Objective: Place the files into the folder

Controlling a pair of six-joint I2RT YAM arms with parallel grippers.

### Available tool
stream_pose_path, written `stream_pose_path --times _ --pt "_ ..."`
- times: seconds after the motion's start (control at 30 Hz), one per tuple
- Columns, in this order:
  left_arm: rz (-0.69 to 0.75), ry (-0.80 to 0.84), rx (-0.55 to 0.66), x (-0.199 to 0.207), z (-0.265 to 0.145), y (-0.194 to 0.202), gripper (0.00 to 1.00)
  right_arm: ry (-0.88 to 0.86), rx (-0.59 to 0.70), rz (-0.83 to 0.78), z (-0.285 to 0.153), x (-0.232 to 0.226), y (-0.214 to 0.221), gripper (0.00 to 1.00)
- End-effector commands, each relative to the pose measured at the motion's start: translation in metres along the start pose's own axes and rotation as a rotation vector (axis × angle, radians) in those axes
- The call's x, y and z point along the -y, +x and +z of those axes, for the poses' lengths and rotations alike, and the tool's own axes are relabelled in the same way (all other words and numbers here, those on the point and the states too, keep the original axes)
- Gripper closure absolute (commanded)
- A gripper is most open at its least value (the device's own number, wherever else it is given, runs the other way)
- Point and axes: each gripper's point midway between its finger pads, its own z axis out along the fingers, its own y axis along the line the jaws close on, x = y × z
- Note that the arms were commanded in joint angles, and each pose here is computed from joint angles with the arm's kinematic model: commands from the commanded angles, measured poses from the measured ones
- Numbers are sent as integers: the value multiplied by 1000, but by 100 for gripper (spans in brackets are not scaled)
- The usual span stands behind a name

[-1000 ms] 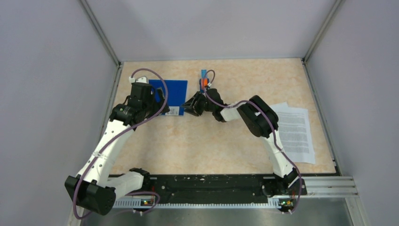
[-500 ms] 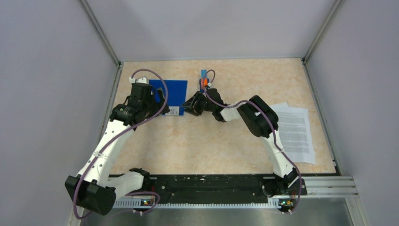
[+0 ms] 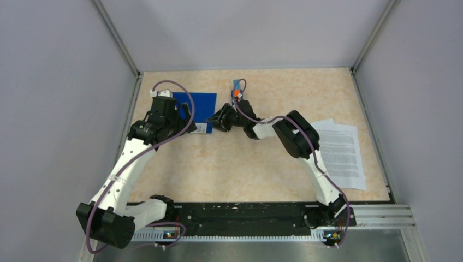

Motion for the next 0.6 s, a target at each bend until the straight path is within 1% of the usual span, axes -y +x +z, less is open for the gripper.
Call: stream_pose_path --times 0.0,0.2,0.3,0.37,0.43,0.57 --pt "4 15 23 2 3 -7 2 -43 -26 -21 15 -10 9 56" --pt "-41 22 12 7 6 -10 3 -28 -44 -30 27 3 12 57" --pt "-113 -2 17 5 8 -17 3 -34 -57 -43 33 6 16 57" --pt "-185 -20 29 3 8 -24 3 -44 -60 -68 35 3 18 59" --pt "-277 -40 48 1 9 -35 3 -52 -62 -107 36 -1 20 67" --pt "-451 -76 80 -5 15 -58 4 -58 -52 -224 26 -13 26 88"
